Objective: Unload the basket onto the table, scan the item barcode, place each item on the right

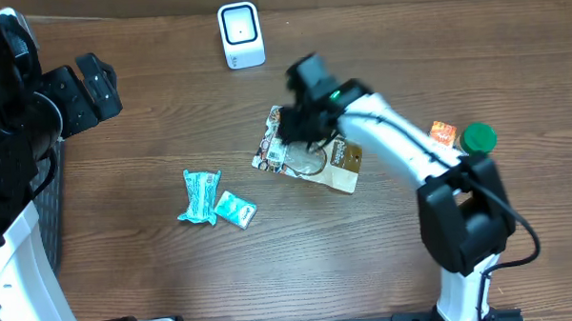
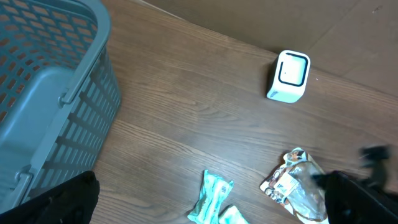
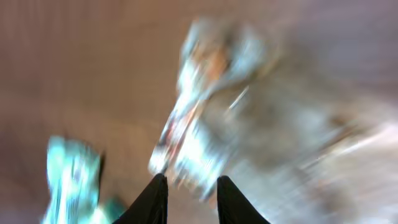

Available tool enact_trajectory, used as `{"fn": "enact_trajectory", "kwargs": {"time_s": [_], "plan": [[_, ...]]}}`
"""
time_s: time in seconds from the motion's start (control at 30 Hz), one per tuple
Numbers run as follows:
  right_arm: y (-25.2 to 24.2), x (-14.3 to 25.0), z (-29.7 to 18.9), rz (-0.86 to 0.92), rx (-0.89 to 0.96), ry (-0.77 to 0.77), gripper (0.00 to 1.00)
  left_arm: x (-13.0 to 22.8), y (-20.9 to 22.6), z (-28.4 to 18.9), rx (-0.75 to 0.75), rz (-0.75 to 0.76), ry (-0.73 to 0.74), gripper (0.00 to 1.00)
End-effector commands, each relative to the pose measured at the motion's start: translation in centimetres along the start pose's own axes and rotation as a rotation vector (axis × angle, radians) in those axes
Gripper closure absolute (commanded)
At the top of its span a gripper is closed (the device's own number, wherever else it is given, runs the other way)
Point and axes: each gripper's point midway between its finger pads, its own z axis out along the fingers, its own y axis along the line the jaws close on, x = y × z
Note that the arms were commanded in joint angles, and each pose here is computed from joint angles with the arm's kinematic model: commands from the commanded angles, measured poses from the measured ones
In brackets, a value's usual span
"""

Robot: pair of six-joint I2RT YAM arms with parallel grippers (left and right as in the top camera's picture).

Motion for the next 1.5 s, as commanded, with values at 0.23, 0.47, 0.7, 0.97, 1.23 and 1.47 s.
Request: {"fn": "enact_trajectory", "kwargs": {"time_s": [0.23,0.47,0.7,0.97,1.23,1.47], "plan": [[-13.4,-5.3,1.9,0.113,0.214,-0.08,0.77,-0.3,0.2,-0.1,-0.009,-0.014,-0.013,0.0],[-14.1,-3.5,2.6,0.108,0.207,0.006,0.76,-0.3,0.2,-0.1,-0.009,-0.014,-0.013,0.01],[-14.9,1.5,1.9,0.158,0.252,0.204,0.76,-0.3,0.2,-0.1,-0.009,-0.014,-0.013,0.0],[-13.1,7.2,0.2,0.146,0.174,0.465,0.76,-0.3,0.2,-0.1,-0.009,-0.014,-0.013,0.01],[-10.0,10.4,-0.9,0.084,0.076,0.606,0.73,-0.3,0.2,-0.1,-0.009,-0.014,-0.013,0.0],[-8.2,10.6,-2.3,0.045,0.003,0.606,0.73,-0.3,0.2,-0.1,-0.009,-0.014,-0.013,0.01]]}}
